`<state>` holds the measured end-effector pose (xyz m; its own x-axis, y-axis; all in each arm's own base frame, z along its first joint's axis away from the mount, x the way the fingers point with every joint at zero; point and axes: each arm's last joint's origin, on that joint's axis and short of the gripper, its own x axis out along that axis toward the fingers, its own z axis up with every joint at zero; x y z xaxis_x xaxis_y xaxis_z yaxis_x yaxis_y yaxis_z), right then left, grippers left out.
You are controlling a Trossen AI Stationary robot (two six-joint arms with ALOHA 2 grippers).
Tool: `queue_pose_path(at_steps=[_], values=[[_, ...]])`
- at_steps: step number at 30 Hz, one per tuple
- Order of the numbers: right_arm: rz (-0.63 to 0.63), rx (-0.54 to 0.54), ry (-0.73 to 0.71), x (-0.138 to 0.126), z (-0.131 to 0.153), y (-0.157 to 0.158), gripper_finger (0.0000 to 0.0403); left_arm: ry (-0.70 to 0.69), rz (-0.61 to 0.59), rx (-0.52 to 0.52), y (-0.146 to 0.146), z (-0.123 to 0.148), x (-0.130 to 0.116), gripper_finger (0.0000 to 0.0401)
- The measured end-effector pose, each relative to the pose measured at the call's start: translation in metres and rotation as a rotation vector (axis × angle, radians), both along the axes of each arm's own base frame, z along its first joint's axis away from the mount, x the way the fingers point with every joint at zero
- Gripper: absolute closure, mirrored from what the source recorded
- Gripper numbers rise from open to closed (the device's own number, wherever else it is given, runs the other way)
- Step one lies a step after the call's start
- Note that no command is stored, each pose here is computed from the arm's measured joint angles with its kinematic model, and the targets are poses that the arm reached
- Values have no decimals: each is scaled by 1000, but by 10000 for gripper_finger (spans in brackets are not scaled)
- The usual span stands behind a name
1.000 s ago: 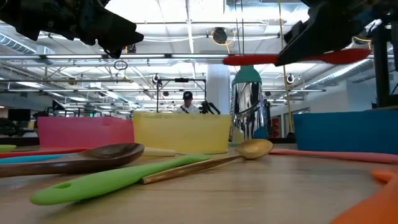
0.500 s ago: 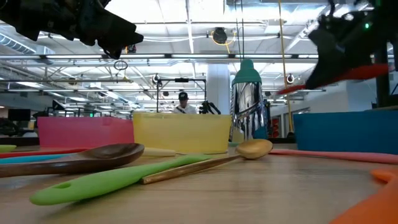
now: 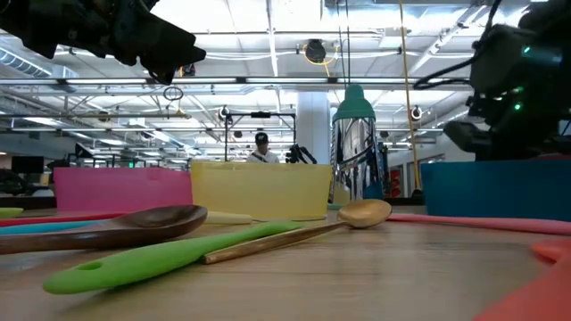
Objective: Pick & Place Kitchen Items
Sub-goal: Put the red serving spoon into the blue bin, then put the gold serving spoon into the blue bin
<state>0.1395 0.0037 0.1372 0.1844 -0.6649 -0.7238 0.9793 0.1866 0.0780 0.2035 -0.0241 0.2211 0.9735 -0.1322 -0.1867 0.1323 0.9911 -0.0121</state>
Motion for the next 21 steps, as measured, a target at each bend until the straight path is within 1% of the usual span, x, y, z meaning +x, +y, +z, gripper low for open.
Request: queue_pose_path(at_steps=[2,5,6,8,11,14,18,21], values=[[6,1,-10,0,-7,-4,356,0,0,0,0,0,0,244],[62,-15,10,0,-14,-8,350,0,0,0,0,0,0,244],[70,6,-12,2,-16,-8,346,1,0,0,0,0,0,244],[100,15,3,3,-16,-8,333,1,0,0,0,0,0,245],[138,-3,37,2,-15,-8,309,1,0,0,0,0,0,244],[181,3,43,4,-14,-8,287,3,-1,0,0,0,0,244],[298,-37,45,10,-8,-7,273,3,-2,0,0,0,0,244],[396,-93,-2,17,1,-6,273,3,-2,0,0,0,0,244]])
